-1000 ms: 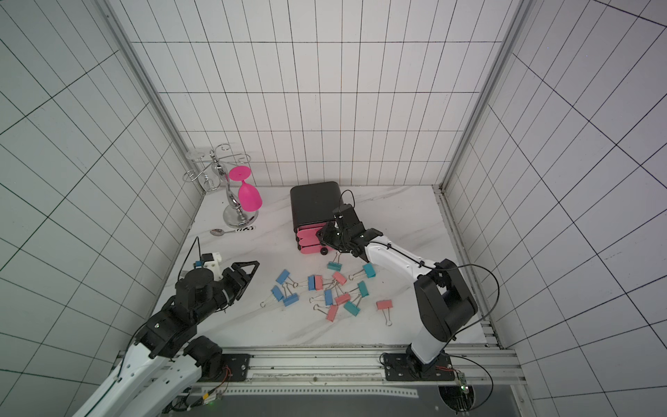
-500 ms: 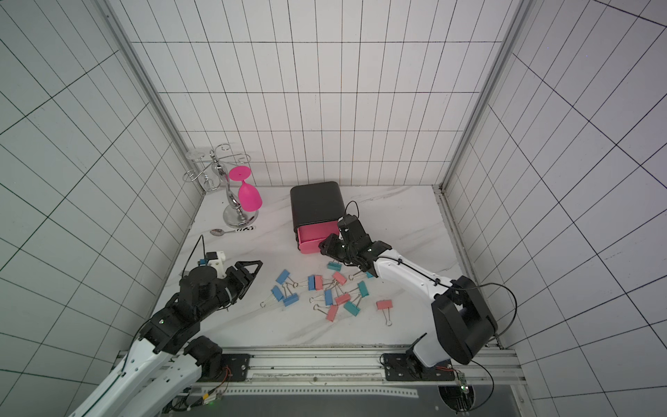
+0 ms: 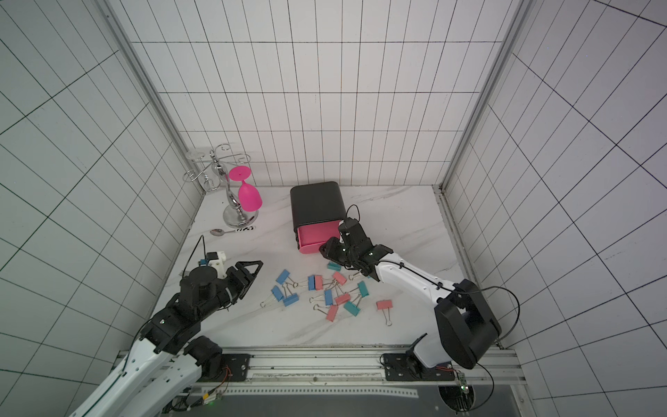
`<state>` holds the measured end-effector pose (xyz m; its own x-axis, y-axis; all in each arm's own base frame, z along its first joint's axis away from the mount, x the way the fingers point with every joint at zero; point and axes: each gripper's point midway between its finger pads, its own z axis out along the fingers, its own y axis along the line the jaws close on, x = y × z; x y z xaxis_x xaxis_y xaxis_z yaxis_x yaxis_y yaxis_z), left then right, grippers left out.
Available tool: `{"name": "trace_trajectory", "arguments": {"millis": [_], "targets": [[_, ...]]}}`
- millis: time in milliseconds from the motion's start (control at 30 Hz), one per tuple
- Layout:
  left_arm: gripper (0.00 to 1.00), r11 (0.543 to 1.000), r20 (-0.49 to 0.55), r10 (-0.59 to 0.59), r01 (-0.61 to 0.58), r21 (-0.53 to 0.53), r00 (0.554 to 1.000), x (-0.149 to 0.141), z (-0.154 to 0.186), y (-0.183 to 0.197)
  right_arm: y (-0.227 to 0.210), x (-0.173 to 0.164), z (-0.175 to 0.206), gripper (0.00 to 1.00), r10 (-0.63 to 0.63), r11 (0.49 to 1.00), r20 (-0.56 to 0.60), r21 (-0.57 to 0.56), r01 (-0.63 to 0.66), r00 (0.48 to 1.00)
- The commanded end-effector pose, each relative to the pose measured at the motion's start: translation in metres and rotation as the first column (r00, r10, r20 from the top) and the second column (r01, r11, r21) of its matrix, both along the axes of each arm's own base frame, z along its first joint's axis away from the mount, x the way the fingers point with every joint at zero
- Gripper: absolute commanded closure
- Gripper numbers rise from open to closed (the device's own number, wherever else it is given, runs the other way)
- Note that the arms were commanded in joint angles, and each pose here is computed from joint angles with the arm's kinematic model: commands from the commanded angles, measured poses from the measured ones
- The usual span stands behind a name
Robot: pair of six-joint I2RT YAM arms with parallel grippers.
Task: Put the binder clips in the drawer according to color
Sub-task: Open the drawer in the storage box.
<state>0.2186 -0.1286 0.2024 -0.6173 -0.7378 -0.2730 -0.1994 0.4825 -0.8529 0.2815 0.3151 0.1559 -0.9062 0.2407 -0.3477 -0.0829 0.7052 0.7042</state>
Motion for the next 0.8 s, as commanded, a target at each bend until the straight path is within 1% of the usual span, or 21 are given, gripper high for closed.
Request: {"name": "trace_trajectory", "arguments": {"millis": [0, 233, 300, 467, 767], "targets": [[0.34, 1.0, 0.007, 0.003, -0.003, -0.006, 1.0, 0.001, -0.001, 0.0, -0.01, -0.004, -0.005, 0.56, -0.028, 0.999, 0.001, -0.032, 0.028, 1.0], [0.33, 1.0, 0.004, 0.008, -0.008, -0.006, 1.0, 0.003, -0.002, 0.0, -0.017, -0.009, -0.007, 0.4, -0.025, 0.998, 0.013, -0.052, 0.026, 1.0], [0.33, 1.0, 0.002, 0.007, -0.007, -0.006, 1.0, 0.003, -0.003, -0.001, -0.018, -0.009, -0.006, 0.38, -0.022, 0.998, 0.018, -0.057, 0.023, 1.0], [0.33, 1.0, 0.0, 0.003, -0.003, -0.009, 1.0, 0.005, -0.003, -0.002, -0.021, -0.011, -0.005, 0.35, -0.014, 0.998, 0.026, -0.065, 0.016, 1.0], [0.33, 1.0, -0.001, 0.005, -0.005, -0.011, 1.0, 0.005, -0.004, -0.002, -0.027, -0.017, 0.004, 0.33, 0.004, 0.997, 0.055, -0.079, 0.0, 0.999]]}}
